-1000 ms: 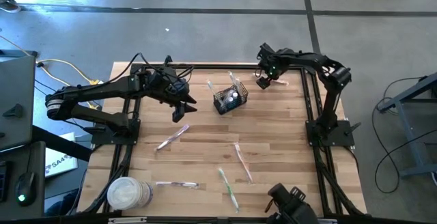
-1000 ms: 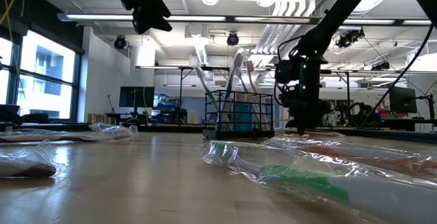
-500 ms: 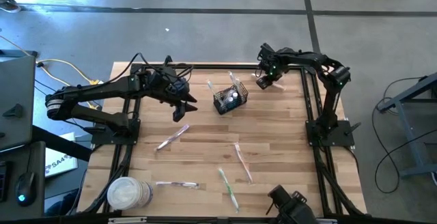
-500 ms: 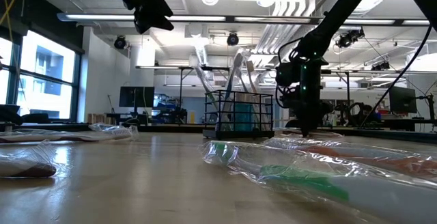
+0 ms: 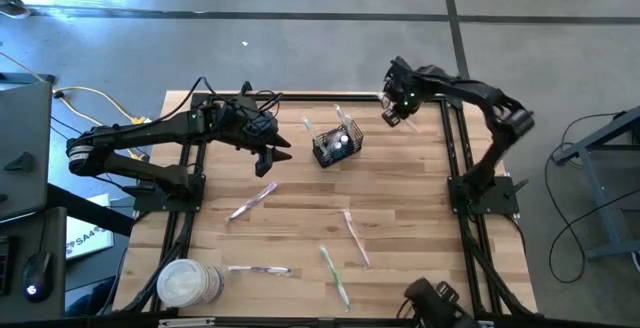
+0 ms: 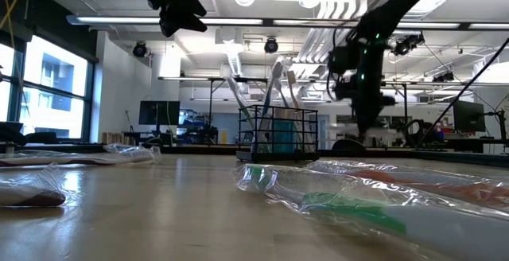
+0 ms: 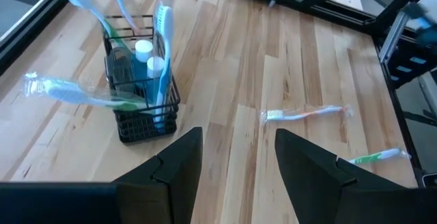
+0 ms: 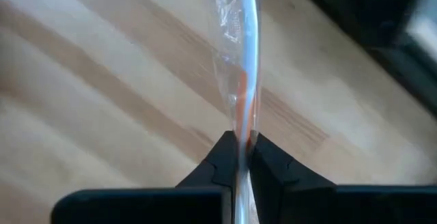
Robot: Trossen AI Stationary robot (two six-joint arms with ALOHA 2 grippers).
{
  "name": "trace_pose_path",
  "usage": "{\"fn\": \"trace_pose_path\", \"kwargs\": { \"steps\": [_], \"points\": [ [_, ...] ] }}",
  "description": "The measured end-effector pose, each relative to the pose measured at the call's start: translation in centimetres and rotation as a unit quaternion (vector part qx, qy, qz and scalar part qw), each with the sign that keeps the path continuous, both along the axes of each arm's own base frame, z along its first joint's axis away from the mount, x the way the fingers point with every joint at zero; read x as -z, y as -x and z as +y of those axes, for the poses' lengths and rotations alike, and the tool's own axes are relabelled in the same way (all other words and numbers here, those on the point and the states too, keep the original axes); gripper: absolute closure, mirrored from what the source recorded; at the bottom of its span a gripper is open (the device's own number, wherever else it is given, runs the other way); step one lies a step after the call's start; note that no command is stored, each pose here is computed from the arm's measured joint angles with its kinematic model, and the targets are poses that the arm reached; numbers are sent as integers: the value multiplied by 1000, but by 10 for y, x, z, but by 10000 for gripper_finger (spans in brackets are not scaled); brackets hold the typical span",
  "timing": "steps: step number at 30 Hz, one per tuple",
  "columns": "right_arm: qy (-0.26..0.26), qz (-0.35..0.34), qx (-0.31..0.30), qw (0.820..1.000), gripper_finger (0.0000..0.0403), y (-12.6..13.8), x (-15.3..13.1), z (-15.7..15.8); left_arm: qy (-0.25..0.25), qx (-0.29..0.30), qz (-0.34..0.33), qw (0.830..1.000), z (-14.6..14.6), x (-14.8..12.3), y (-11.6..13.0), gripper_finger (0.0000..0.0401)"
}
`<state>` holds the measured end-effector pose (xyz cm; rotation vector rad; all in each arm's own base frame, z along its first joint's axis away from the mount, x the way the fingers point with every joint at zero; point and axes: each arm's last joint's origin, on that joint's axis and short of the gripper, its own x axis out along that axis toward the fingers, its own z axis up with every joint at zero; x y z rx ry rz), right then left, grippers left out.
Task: Pick & Place toothbrushing station
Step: Put the top orange toothbrush into the mesh organizer
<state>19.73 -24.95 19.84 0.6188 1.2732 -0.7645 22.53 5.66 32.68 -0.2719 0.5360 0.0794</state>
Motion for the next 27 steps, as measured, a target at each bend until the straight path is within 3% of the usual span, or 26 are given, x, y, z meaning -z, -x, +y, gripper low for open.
{"fn": "trace_pose_path", "kwargs": {
  "steps": [5, 8, 11, 15, 17, 20, 23, 27],
  "points": [
    [59, -108, -15, 992, 390, 1, -58, 27, 12, -7, -1, 1000, 0, 0, 0, 217],
    [104, -187, -40, 976, 390, -2, -91, 47, 14, -8, 0, 1000, 0, 0, 0, 217],
    [147, -277, -73, 947, 390, -7, -121, 65, 16, -9, 0, 1000, 0, 0, 0, 217],
    [213, -400, -143, 880, 390, -21, -147, 89, 23, -14, 0, 1000, 0, 1, -1, 217],
    [244, -443, -167, 846, 390, -27, -149, 97, 25, -14, 3, 1000, 1, 2, -2, 217],
    [251, -492, -204, 808, 390, -34, -142, 106, 34, -18, 7, 999, 1, 4, -4, 217],
    [211, -544, -243, 775, 390, -37, -128, 111, 59, -20, 19, 998, 1, 8, -6, 217],
    [182, -596, -243, 743, 386, -35, -110, 115, 82, -3, 27, 996, -3, 11, -9, 217]
  ]
}}
